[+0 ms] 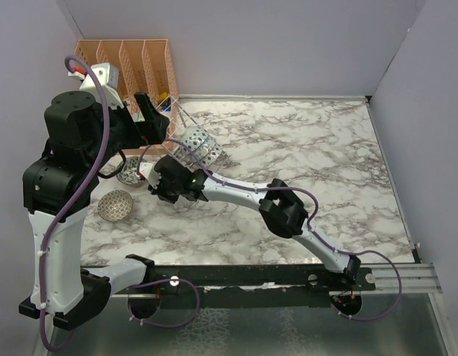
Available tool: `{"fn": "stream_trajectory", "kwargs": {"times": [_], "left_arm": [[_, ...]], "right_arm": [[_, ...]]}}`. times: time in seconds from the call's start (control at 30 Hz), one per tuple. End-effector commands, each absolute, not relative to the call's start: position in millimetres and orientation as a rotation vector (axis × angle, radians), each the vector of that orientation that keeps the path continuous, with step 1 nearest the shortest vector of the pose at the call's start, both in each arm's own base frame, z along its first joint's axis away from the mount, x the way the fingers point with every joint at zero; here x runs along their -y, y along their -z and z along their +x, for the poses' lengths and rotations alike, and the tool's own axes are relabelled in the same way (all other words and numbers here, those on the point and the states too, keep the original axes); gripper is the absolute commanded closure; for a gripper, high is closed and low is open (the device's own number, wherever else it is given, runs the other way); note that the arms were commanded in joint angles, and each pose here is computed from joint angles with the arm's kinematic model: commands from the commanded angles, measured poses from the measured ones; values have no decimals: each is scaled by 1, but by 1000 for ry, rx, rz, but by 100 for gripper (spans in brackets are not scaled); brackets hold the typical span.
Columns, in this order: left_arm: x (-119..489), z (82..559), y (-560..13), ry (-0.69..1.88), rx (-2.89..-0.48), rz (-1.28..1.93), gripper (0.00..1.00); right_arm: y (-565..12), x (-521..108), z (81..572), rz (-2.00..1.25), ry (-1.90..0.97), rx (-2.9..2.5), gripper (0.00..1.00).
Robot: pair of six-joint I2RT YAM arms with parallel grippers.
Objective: Load the bowls into the dish rack
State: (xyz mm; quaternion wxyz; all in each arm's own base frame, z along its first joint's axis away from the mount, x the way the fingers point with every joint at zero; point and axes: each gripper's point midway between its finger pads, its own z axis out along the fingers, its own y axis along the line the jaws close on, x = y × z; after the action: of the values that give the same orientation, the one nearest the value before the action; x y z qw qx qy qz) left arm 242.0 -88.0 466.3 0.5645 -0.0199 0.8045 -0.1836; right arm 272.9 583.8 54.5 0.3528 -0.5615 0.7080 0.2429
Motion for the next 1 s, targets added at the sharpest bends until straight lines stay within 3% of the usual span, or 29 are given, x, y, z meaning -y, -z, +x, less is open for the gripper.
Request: {"fn": "stream_trajectory", "kwargs": {"times": [0.0, 0.47, 0.7, 0.97], "left_arm": [[84, 241, -472, 412, -1858, -37, 1], [81, 237, -489, 407, -1810, -40, 1], [81, 240, -500, 408, -1787, -41, 1], [72, 243, -508, 352, -1759, -57, 1]], "right_arm": [[-70, -586, 272, -1423, -633, -1810, 99], [-239, -606, 192, -1245, -1382, -1635, 99], [-298, -565, 188, -1028, -1683, -1609, 99], [-344, -521, 205, -885, -1792, -1579, 99]]}}
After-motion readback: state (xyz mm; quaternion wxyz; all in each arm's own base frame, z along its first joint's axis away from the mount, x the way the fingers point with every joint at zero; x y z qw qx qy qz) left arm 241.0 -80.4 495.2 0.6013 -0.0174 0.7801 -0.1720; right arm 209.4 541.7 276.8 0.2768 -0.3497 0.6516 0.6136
